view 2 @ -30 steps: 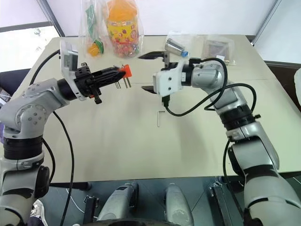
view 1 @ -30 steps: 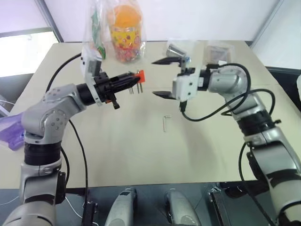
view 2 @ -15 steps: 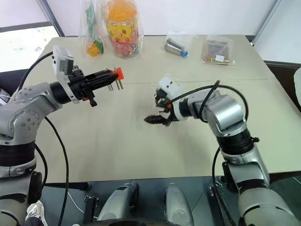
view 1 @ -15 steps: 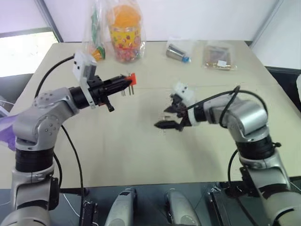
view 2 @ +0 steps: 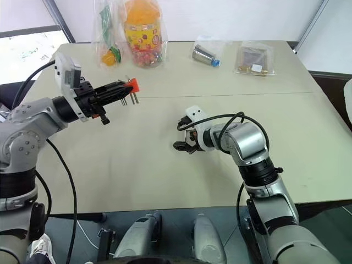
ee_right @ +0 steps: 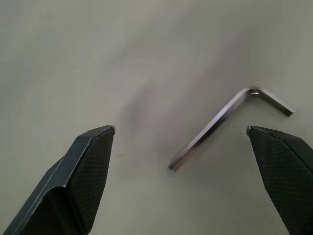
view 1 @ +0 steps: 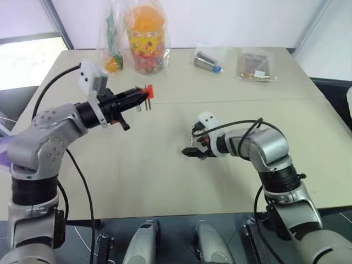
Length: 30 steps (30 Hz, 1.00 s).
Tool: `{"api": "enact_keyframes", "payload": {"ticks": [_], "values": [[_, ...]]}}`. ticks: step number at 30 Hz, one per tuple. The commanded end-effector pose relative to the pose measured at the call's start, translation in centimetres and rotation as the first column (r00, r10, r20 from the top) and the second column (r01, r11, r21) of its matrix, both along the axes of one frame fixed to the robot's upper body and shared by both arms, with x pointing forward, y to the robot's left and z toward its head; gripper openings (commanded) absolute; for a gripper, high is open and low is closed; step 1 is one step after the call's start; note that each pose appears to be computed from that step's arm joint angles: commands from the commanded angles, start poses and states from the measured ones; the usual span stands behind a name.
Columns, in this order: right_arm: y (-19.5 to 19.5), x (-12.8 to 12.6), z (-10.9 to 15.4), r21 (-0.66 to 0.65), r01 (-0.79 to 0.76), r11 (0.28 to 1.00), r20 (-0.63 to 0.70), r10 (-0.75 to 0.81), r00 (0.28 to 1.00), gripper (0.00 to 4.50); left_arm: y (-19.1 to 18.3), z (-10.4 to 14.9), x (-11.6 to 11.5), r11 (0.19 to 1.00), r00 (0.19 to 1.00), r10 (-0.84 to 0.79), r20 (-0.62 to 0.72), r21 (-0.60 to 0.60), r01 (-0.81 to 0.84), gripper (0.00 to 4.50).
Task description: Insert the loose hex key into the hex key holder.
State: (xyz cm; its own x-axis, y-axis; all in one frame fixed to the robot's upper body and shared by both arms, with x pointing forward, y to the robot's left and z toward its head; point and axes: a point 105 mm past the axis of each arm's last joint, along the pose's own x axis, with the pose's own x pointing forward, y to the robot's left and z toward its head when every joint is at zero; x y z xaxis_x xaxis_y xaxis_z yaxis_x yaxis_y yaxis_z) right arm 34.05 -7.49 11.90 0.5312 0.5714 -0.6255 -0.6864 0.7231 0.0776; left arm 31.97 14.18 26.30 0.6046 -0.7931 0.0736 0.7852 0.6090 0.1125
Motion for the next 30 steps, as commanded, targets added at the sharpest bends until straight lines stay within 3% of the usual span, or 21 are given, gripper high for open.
{"api": "enact_keyframes", "payload": {"ticks": [1,8,11,17,21,25,30], "values": [[0.5,0.5,0.2,-0.014,-0.001,1.000,0.072,0.002,0.997,4.48,0.6,1.4,-0.7,1.000,0.998,0.023,0.057,-0.001,-0.022,0.00],[1.4,0.7,-0.8,-0.132,-0.063,0.989,0.199,0.089,0.976,4.48,0.8,1.5,-0.9,0.999,0.997,0.042,0.061,-0.006,-0.042,0.00],[1.4,0.9,-1.2,-0.183,-0.088,0.979,0.237,0.131,0.963,3.15,0.9,1.5,-0.9,0.999,0.997,0.049,0.062,-0.008,-0.049,0.00],[1.1,1.2,-1.9,-0.211,-0.101,0.972,0.242,0.152,0.958,0.03,0.9,1.6,-1.0,0.998,0.996,0.060,0.061,-0.012,-0.060,0.00],[1.0,1.3,-1.7,-0.215,-0.118,0.969,0.254,0.172,0.952,0.03,0.9,1.6,-1.0,0.998,0.996,0.063,0.061,-0.013,-0.062,0.00],[1.6,2.1,1.1,-0.144,-0.134,0.980,0.411,0.183,0.893,0.03,0.7,1.5,-0.9,0.998,0.996,0.062,0.063,-0.020,-0.061,0.00],[1.2,4.4,8.5,0.040,-0.053,0.998,0.727,0.007,0.687,0.03,0.4,1.3,-0.7,0.998,0.997,0.050,0.061,-0.030,-0.048,0.00]]}}
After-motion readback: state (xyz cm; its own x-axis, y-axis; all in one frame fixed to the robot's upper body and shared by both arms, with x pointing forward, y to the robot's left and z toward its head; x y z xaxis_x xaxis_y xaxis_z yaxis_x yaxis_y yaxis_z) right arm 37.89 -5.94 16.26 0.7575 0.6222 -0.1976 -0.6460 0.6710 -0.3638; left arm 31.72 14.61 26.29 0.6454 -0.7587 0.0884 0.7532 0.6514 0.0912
